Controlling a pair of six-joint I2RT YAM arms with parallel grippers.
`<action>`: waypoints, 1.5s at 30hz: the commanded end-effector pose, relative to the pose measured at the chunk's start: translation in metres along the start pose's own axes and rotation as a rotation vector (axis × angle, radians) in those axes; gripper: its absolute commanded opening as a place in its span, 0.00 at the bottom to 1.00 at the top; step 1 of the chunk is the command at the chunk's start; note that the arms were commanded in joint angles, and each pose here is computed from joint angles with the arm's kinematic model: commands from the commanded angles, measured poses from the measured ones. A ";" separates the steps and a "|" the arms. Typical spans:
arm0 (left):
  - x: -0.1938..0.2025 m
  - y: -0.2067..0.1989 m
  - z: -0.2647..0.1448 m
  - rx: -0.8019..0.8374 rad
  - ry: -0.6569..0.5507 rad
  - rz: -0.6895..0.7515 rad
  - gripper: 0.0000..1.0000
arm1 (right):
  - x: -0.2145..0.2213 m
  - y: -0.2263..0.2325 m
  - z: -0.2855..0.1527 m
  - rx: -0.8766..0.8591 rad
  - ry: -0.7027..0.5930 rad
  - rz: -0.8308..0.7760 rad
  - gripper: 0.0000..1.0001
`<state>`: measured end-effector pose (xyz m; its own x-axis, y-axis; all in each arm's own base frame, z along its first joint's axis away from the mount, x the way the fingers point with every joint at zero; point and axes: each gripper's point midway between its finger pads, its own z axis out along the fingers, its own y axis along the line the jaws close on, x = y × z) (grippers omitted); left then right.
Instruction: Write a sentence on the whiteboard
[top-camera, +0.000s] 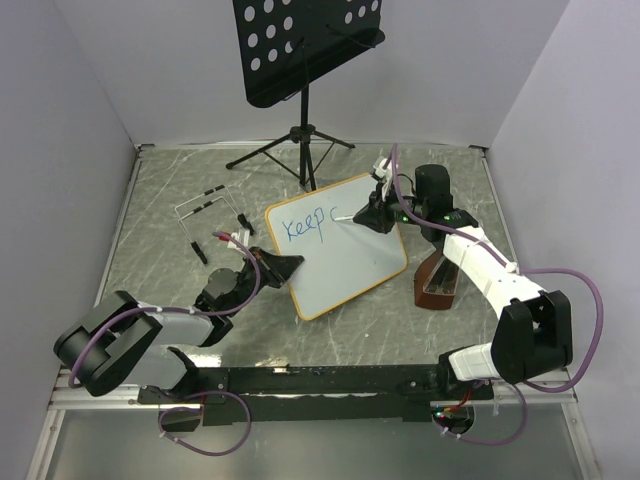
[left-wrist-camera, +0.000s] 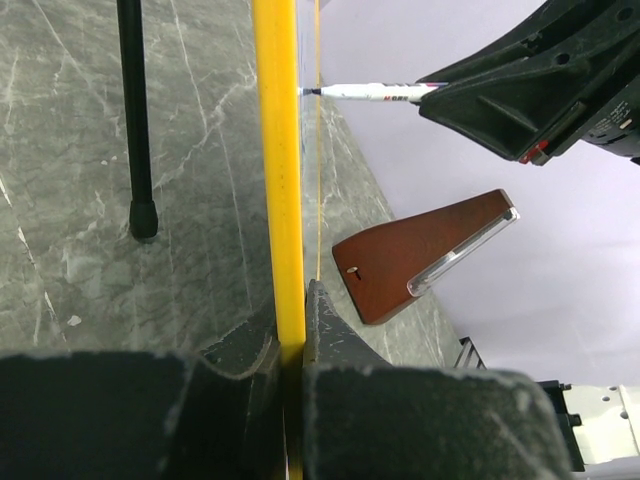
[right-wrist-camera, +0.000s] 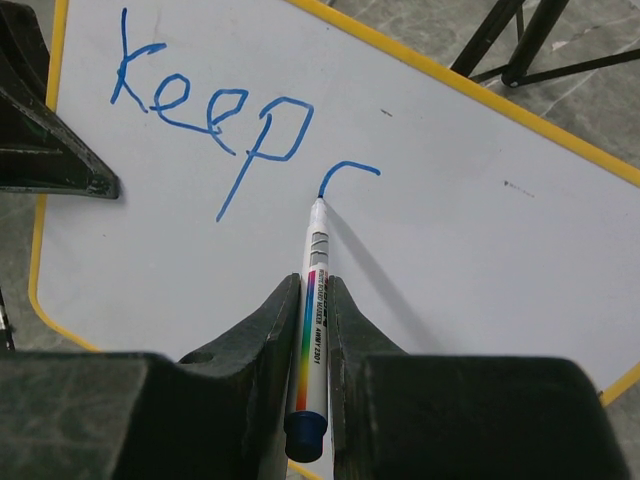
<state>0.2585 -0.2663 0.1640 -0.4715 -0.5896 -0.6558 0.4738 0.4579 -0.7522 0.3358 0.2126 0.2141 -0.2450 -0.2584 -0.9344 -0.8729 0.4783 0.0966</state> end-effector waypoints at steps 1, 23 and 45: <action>-0.004 -0.016 0.004 0.078 -0.010 0.081 0.01 | -0.009 -0.006 -0.005 0.043 0.009 -0.045 0.00; 0.001 -0.013 0.002 0.082 0.006 0.078 0.01 | -0.062 -0.038 -0.014 0.130 -0.110 -0.056 0.00; 0.001 -0.012 0.001 0.080 0.005 0.081 0.01 | -0.041 -0.043 -0.003 0.116 -0.068 -0.010 0.00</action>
<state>0.2590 -0.2683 0.1633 -0.4701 -0.5884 -0.6578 0.4851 0.4504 -0.7495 0.3777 0.2001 0.2375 -0.2404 -0.2096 -0.9478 -0.8098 0.5817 0.0767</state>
